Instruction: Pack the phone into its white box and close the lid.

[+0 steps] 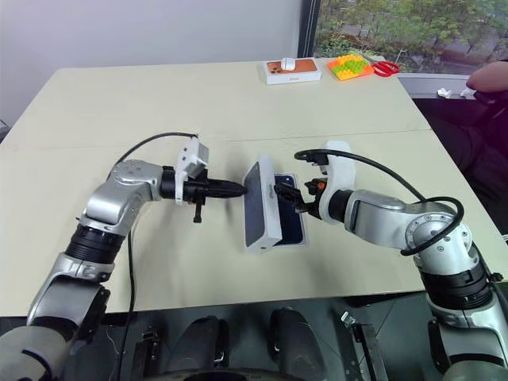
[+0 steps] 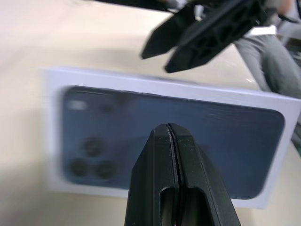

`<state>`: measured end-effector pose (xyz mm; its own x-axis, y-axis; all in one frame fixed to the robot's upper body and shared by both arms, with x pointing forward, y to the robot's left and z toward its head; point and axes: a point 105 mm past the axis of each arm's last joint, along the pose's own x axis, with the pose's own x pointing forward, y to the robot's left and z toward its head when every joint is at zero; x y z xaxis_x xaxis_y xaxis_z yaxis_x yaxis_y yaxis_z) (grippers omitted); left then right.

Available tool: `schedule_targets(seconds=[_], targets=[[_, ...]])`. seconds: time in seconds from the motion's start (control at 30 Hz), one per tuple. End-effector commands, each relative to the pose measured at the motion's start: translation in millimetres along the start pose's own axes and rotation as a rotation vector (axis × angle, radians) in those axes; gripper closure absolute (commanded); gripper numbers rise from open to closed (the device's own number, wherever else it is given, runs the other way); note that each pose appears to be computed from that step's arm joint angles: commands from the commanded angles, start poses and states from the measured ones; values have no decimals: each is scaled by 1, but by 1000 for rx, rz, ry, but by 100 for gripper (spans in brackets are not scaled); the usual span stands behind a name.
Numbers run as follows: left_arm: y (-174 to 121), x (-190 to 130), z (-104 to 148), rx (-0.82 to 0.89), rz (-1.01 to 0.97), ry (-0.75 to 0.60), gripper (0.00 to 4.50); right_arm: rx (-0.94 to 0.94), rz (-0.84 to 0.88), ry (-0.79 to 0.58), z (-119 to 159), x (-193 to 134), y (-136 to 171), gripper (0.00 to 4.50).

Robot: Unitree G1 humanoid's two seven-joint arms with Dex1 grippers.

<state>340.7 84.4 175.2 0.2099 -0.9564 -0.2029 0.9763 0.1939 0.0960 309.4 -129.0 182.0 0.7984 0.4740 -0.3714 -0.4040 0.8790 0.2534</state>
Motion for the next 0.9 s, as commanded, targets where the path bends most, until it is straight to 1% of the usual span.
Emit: schedule_targets(seconds=[0.03, 0.1, 0.17, 0.27, 0.3, 0.33, 0.37, 0.43, 0.47, 0.5, 0.57, 0.6, 0.7, 0.9], targets=[[11, -16, 8, 2, 66, -26, 450, -51, -36, -69, 20, -8, -9, 4], [11, -20, 5, 9, 80, -6, 450, -76, -47, -70, 21, -9, -13, 4], [14, -28, -9, 10, 108, 81, 450, -157, -70, -49, 21, -13, -19, 4], [14, -33, -26, 36, 117, 185, 450, -340, -108, 0, 16, -17, -26, 4], [14, -33, -28, 41, 115, 200, 450, -393, -114, 12, 14, -18, -27, 54], [14, -32, -29, 43, 114, 208, 450, -442, -117, 44, 9, -18, -30, 85], [14, -30, -28, 51, 108, 212, 450, -482, -115, 69, 5, -18, -31, 128], [13, -26, -26, 52, 94, 213, 450, -517, -103, 94, 0, -17, -32, 238], [12, -25, -26, 51, 89, 213, 450, -524, -96, 95, 0, -17, -31, 277], [9, -22, -25, 50, 66, 215, 450, -547, -82, 100, -2, -16, -30, 333], [4, -20, -26, 54, 27, 231, 450, -583, -64, 106, -3, -16, -26, 428], [-1, -18, -29, 58, -8, 255, 450, -609, -64, 113, -4, -16, -26, 440], [-13, -17, -39, 82, -95, 325, 450, -687, -74, 123, -6, -14, -26, 440], [-15, -9, -47, 145, -137, 384, 450, -712, -55, 123, -10, -8, -22, 440]])
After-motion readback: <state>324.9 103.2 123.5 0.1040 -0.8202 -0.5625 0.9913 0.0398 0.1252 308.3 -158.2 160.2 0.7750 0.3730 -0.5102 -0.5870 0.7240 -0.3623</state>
